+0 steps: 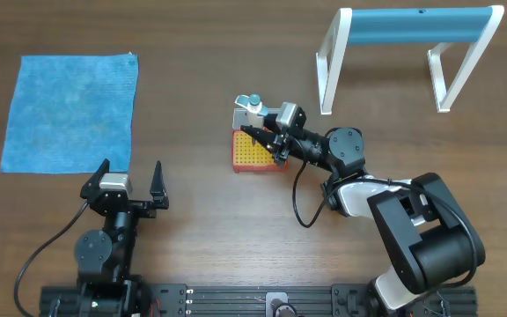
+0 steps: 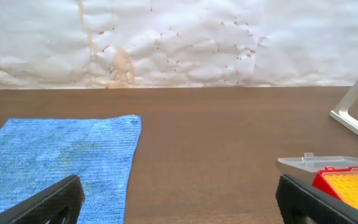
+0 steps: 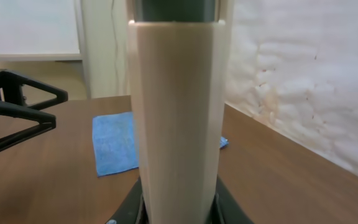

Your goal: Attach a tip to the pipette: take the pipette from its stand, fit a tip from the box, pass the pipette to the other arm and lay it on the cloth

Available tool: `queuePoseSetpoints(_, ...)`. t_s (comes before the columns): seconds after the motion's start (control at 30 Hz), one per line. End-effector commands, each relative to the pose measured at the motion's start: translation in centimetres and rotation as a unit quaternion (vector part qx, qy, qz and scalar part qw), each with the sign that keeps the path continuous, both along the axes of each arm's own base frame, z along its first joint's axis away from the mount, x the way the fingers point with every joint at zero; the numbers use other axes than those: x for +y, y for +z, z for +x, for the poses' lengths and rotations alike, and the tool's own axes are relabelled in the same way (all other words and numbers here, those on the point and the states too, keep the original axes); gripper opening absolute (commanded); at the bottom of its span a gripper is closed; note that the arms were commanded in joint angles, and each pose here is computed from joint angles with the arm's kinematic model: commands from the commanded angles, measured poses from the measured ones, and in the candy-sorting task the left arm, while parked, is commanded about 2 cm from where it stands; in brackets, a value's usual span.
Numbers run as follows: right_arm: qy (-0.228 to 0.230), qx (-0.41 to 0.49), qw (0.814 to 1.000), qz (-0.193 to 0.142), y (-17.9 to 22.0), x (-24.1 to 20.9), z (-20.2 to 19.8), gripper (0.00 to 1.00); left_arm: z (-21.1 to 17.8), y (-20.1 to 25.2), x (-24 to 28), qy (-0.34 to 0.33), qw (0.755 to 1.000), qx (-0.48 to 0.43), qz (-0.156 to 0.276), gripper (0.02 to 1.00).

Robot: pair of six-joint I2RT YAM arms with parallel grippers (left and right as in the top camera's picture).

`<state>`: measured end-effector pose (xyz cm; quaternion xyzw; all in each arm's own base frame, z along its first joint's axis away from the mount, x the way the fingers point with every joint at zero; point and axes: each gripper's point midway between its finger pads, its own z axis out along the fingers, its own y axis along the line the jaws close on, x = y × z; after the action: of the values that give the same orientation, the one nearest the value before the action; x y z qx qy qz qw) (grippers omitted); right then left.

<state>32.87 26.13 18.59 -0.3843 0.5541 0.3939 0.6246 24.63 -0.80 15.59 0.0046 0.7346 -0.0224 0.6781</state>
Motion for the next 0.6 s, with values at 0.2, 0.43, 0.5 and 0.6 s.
queuePoseSetpoints(0.2, -0.021, 0.008, 1.0, -0.006, -1.29, -0.09, 0.73, 0.077, -0.03, -0.06, 0.17, 0.006, 1.0, 0.0, -0.004, 0.996)
queuePoseSetpoints(0.43, -0.034, 0.005, 0.999, -0.007, -1.28, -0.26, 1.12, 0.077, -0.03, -0.06, 0.17, 0.006, 1.0, 0.0, -0.004, 0.996)
queuePoseSetpoints(0.5, -0.031, 0.005, 0.999, -0.007, -1.28, -0.01, 0.93, 0.077, -0.03, -0.06, 0.17, 0.006, 1.0, 0.0, -0.004, 0.996)
queuePoseSetpoints(0.6, -0.034, 0.007, 0.999, -0.007, -1.37, 0.27, 0.91, 0.077, -0.03, -0.06, 0.17, 0.006, 1.0, 0.0, -0.004, 0.996)
